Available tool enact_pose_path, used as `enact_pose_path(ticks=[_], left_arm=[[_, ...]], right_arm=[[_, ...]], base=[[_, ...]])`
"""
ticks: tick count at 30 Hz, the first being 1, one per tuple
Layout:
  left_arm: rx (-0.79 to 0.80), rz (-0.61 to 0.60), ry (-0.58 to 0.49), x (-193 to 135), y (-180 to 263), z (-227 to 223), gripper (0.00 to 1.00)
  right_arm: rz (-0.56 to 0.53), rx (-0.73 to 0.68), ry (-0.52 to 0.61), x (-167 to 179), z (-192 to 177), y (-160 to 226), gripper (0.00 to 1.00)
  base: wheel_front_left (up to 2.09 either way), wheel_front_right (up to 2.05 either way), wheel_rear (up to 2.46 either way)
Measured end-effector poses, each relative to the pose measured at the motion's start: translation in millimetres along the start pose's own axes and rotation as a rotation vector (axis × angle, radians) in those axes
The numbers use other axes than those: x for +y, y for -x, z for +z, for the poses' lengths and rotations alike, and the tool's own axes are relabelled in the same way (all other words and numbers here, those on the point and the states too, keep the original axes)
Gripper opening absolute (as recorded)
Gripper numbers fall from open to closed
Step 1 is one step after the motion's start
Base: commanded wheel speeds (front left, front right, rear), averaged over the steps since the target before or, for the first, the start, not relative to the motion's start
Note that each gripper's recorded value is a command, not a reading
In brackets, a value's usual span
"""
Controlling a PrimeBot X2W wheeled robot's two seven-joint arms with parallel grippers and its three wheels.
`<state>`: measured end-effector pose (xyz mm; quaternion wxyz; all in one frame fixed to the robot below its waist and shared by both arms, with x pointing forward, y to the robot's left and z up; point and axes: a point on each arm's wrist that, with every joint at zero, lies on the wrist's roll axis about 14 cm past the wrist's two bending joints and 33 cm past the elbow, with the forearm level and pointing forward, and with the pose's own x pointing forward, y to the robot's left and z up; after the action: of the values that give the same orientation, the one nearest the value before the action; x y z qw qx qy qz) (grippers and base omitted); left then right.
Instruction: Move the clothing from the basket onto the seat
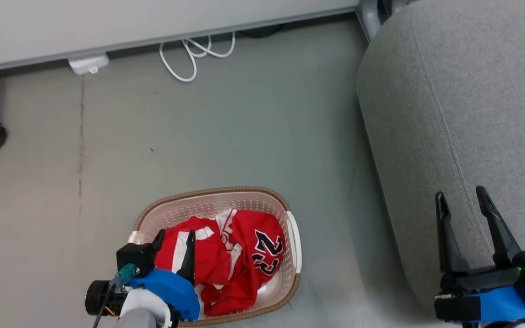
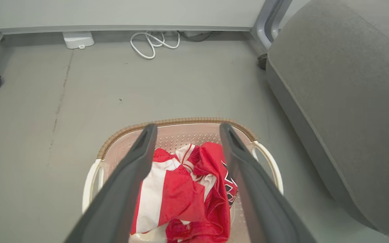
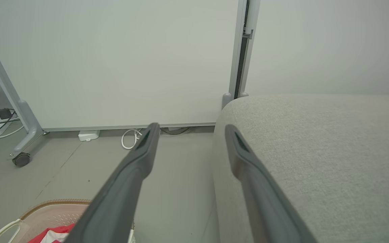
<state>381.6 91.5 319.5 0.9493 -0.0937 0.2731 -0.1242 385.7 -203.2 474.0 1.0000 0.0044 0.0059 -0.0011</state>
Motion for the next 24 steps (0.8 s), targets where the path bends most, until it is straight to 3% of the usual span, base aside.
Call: enact_pose_path(ticks=[10,24], left_arm=[[0.387,0.021,0.035,16.0,-55.9,-84.3,1.0],[0.663,0.12,-0.019,39.5,-97.2,-164.1,1.0]], right_arm=[[-0.051,0.105,-0.038,-13.9,-43.2,-16.7,1.0],[-0.152,0.223,-0.084,-38.2,-82.0,-9.3,1.0]], base=[[0.0,0.0,0.0],[0.0,0.0,0.0]])
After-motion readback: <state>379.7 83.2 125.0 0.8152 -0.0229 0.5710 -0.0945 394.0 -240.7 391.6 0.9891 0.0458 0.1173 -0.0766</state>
